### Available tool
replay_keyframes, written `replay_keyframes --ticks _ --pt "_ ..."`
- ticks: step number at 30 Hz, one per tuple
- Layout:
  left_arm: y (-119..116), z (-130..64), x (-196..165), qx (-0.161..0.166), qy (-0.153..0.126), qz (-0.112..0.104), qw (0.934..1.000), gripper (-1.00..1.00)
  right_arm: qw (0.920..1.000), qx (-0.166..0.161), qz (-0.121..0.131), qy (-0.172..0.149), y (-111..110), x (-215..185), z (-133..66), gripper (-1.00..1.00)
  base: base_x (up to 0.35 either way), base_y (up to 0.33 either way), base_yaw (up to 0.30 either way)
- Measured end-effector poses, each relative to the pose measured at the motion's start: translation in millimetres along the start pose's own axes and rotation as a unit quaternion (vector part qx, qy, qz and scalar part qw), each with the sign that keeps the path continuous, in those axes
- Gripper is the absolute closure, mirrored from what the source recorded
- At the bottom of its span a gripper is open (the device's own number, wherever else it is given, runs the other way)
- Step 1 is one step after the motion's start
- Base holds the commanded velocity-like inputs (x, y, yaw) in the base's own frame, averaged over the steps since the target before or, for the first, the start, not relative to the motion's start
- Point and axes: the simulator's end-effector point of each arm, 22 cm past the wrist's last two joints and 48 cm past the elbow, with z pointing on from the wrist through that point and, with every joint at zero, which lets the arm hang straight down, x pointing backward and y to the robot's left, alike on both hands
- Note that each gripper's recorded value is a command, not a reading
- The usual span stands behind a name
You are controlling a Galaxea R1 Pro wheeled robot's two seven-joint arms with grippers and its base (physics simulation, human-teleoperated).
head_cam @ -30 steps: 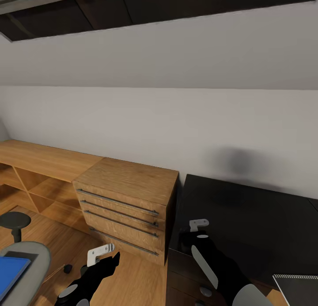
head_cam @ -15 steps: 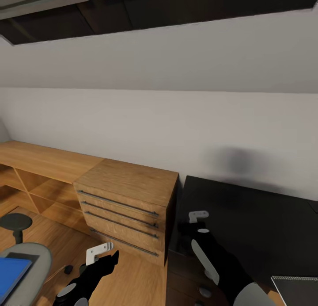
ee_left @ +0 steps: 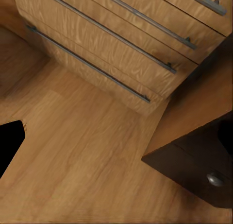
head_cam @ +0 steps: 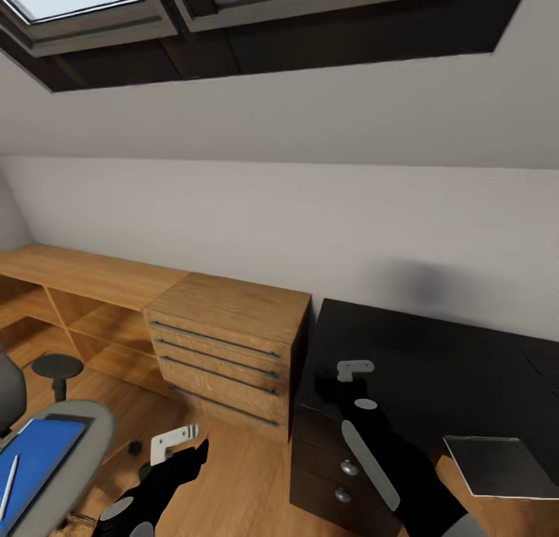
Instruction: In the bedroom, organize the workspace by keeping the computer under the desk, ensuring the monitor is on the desk, placing the keyboard on the desk next to the monitor, placing the mouse on the desk next to the keyboard, moving the folder from the swivel chair onto the desk next to the mouse, stacking the notebook on top of the folder with the pen on top of the notebook, and positioning the swivel chair next to the desk.
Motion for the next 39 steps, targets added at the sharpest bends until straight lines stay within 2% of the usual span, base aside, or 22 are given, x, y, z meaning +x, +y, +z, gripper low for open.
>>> replay_keyframes --ticks 5,7,8,16,22,28,34,39 --pt "1.0 -4.7 -6.5 -0.002 -0.001 -0.002 1.0000 -1.00 0.9996 0.015 0.023 -0.005 -18.0 -12.4 -2.6 1.00 -0.300 0.000 0.000" --pt "0.6 -6.7 -8.6 -0.002 -0.001 -0.002 1.0000 -1.00 0.9996 0.015 0.024 -0.007 -18.1 -16.9 -4.9 1.00 -0.272 0.000 -0.068" --pt "0.8 -7.7 -10.1 -0.003 -0.002 -0.003 1.0000 -1.00 0.9992 0.017 0.028 -0.023 -18.6 -32.2 -11.8 1.00 -0.241 0.000 -0.183" --pt "-0.2 -10.7 -11.8 -0.002 0.000 -0.004 1.0000 -1.00 0.9989 0.022 0.031 -0.025 -20.6 -37.5 -15.5 1.00 -0.102 0.000 -0.228" --pt "-0.7 -10.7 -11.1 -0.002 0.001 -0.003 1.0000 -1.00 0.9989 0.022 0.032 -0.025 -19.3 -37.4 -15.7 1.00 -0.003 -0.004 -0.018" --pt "-0.6 -10.5 -10.2 -0.002 0.002 -0.003 1.0000 -1.00 0.9989 0.024 0.032 -0.024 -20.8 -37.4 -15.5 1.00 -0.086 -0.247 -0.024" --pt "-0.3 -11.3 -12.1 -0.002 0.000 -0.002 1.0000 -1.00 0.9988 0.025 0.032 -0.026 -22.8 -39.0 -16.5 1.00 -0.067 -0.066 -0.182" --pt "-0.7 -12.3 -14.0 -0.001 -0.003 -0.003 1.0000 -1.00 0.9982 0.033 0.041 -0.027 -32.5 -41.4 -16.5 1.00 -0.011 -0.009 -0.230"
